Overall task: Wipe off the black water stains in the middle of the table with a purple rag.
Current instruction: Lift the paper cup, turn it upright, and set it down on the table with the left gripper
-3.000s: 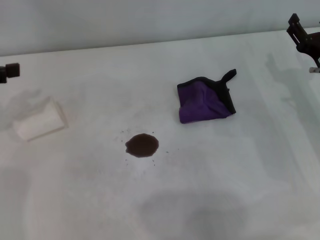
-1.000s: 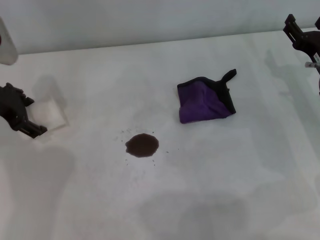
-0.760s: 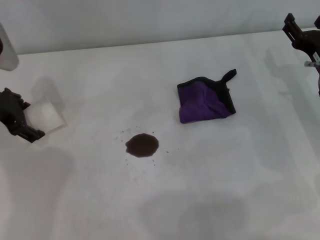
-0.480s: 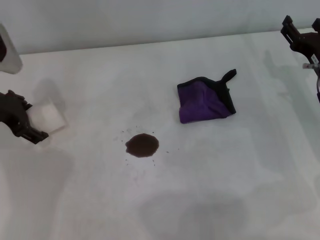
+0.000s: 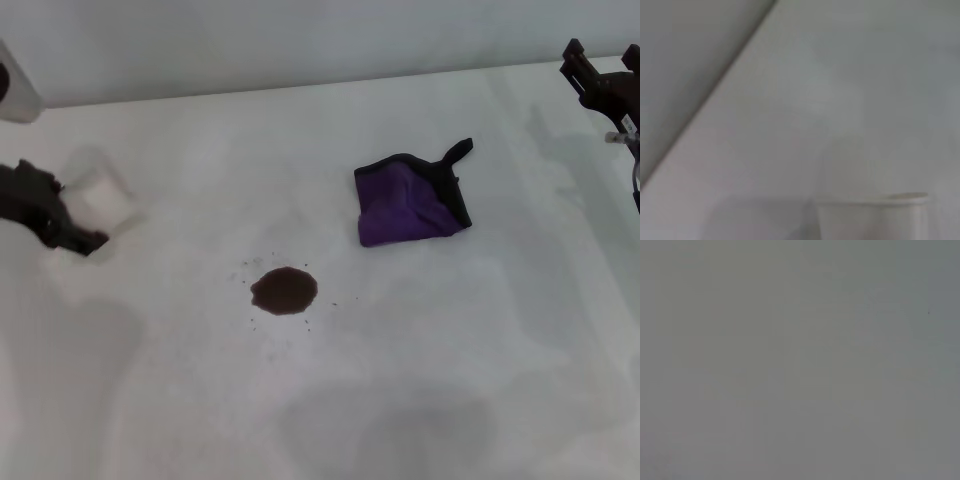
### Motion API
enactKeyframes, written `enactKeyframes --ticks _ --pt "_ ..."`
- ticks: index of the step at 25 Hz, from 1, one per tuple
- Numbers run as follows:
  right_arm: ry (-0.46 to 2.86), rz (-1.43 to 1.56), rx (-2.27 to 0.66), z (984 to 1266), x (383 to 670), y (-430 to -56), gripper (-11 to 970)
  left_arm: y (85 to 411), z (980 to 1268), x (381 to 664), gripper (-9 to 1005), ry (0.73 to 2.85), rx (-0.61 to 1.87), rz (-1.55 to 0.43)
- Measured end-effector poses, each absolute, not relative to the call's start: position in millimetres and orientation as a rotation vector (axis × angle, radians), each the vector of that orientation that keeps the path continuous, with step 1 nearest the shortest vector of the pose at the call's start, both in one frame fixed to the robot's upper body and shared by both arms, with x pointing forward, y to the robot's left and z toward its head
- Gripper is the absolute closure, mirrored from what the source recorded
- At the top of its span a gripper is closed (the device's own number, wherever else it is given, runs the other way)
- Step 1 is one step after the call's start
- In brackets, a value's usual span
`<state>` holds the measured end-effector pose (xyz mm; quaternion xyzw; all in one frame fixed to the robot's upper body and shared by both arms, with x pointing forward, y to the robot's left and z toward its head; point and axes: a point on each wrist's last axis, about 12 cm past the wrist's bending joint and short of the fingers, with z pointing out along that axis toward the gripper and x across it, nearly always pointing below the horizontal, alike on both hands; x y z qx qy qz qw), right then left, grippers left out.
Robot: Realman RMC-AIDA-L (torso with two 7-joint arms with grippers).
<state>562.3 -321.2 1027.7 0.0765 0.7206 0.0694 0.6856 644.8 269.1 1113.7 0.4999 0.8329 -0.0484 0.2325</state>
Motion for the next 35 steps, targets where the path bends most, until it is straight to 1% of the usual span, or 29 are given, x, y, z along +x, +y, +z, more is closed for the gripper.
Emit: enactKeyframes --ticks 4,7,9,12,14,17,22,25,30,35 --pt "1.612 0.159 0.166 1029.0 564.3 -319.8 95 264.4 1121.6 653.3 239 2.220 1.244 -0.177" --pt "1.611 0.159 0.164 1029.9 565.8 -319.4 95 267.2 1126.0 659.0 240 2.138 1.113 -0.194" --pt "1.613 0.158 0.164 1029.7 566.0 -319.4 95 271.3 1124.0 658.8 240 2.059 1.029 -0.207" --pt "1.619 0.155 0.168 1028.3 564.6 -320.5 95 277.7 1114.5 651.3 240 1.915 0.892 -0.257" --pt "1.621 0.151 0.170 1027.6 563.4 -321.8 95 281.1 1104.4 639.9 239 1.788 0.791 -0.303" --pt "1.626 0.148 0.172 1026.9 562.8 -323.0 95 285.4 1087.0 619.3 239 1.676 0.660 -0.336" --pt "1.637 0.147 0.171 1027.1 565.8 -322.1 95 284.6 1055.7 584.0 238 1.587 0.382 -0.362" --pt "1.645 0.148 0.167 1027.9 569.3 -320.4 96 283.4 1040.5 565.2 239 1.564 0.255 -0.321" --pt "1.660 0.149 0.165 1028.1 573.0 -318.3 96 278.7 1020.2 541.0 239 1.596 0.179 -0.275" --pt "1.665 0.153 0.157 1027.9 573.8 -316.4 96 271.4 1008.6 534.9 236 1.661 0.173 -0.253"
